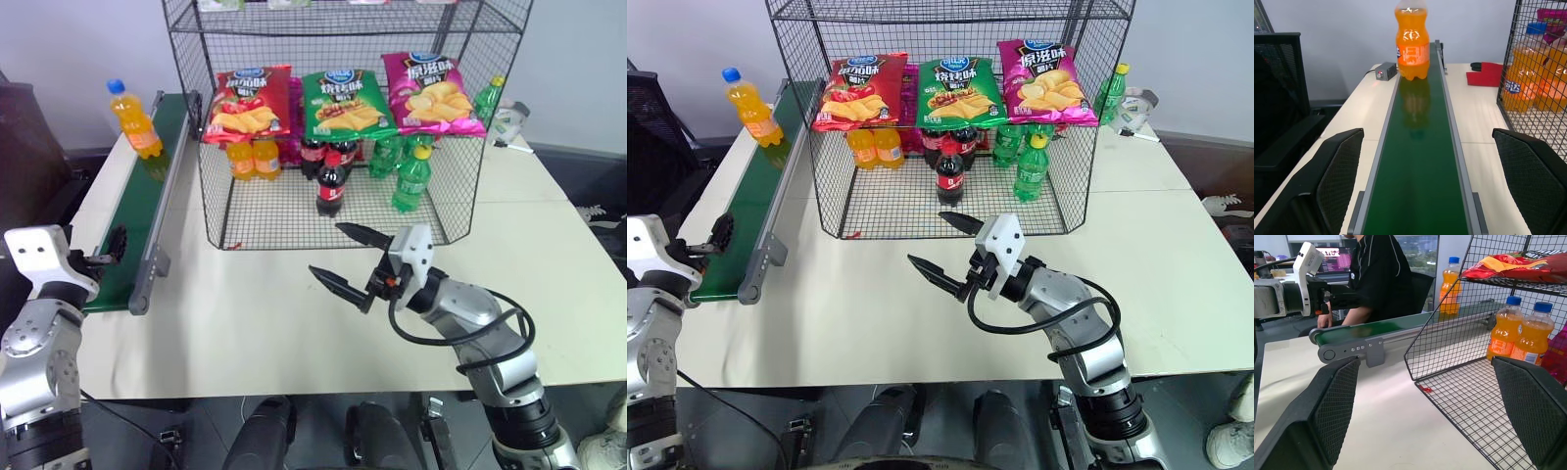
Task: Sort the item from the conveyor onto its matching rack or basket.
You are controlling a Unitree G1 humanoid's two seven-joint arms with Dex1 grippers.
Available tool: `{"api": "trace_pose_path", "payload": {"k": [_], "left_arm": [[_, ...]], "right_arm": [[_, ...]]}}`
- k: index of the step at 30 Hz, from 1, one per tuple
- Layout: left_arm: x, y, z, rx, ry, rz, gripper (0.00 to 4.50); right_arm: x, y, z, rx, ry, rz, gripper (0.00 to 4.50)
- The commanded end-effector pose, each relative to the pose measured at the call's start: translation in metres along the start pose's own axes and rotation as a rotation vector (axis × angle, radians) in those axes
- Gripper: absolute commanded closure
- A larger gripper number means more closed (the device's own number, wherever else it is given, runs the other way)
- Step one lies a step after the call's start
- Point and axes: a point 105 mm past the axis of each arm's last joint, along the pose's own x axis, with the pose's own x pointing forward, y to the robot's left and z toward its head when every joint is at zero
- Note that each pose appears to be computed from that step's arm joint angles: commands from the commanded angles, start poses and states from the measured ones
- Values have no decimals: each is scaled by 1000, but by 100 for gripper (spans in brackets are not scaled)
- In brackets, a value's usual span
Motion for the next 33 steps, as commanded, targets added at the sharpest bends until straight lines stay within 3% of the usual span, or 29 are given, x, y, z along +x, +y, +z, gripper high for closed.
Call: {"api": "trace_pose_path", "payload": {"k": [1,33], "left_arm": [[-2,9,16,35,-53,24,10],[-2,19,18,56,-71,90,10]], "right_arm": [[0,-2,10,-23,-40,-3,0],[2,-1,13,-24,-48,4,0]]}}
